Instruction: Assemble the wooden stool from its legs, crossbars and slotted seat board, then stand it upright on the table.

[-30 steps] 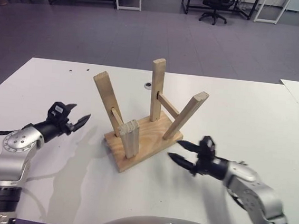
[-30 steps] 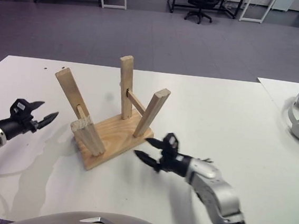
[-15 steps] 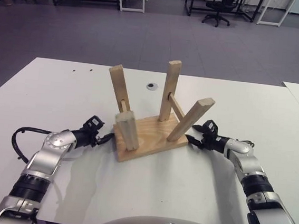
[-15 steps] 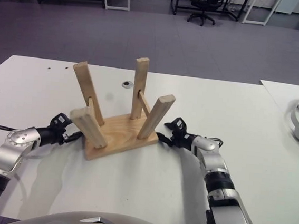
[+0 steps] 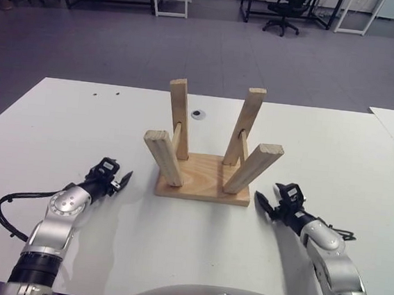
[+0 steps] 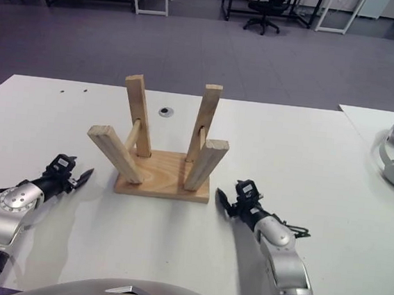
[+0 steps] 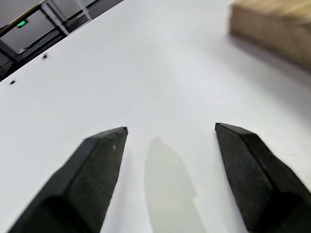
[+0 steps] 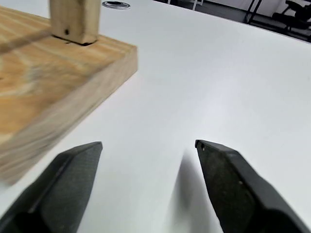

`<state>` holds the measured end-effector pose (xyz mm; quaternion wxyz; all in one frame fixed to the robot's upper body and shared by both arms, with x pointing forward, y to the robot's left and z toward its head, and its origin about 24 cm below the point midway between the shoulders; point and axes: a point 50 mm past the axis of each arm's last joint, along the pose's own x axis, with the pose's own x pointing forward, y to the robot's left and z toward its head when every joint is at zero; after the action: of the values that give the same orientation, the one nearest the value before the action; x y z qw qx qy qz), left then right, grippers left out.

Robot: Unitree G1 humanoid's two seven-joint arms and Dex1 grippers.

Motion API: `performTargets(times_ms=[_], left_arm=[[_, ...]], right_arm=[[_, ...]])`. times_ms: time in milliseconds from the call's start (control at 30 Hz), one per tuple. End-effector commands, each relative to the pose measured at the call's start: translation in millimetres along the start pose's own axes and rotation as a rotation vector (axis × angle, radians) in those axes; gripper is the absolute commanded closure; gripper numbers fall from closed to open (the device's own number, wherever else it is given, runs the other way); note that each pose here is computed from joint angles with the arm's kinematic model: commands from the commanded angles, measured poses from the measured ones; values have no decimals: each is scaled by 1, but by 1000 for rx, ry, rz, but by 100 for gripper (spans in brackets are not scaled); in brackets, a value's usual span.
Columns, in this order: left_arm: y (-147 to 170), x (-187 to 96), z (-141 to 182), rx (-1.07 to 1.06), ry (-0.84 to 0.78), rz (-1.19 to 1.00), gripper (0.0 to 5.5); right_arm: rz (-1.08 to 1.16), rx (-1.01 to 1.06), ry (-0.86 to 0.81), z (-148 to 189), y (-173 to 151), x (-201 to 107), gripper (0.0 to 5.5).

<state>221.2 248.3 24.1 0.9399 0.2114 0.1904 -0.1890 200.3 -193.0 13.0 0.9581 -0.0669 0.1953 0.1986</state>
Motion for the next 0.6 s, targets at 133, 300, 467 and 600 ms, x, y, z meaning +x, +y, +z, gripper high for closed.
performTargets(times_ms=[133,300,467,600], left_arm=[[-57,15,21,-49,40,-236,216],[-75,5,72,-217,-86,-379,216],[-69,-2,116,-308,-201,-420,216],[-58,-18,133,-295,-247,-435,216]], right_arm=[[129,82,-23,20,35,19,191],[222,134,-108,51,45,12,191],[456,147,-209,107,55,-20,191],[481,106,-243,127,44,-36,191]])
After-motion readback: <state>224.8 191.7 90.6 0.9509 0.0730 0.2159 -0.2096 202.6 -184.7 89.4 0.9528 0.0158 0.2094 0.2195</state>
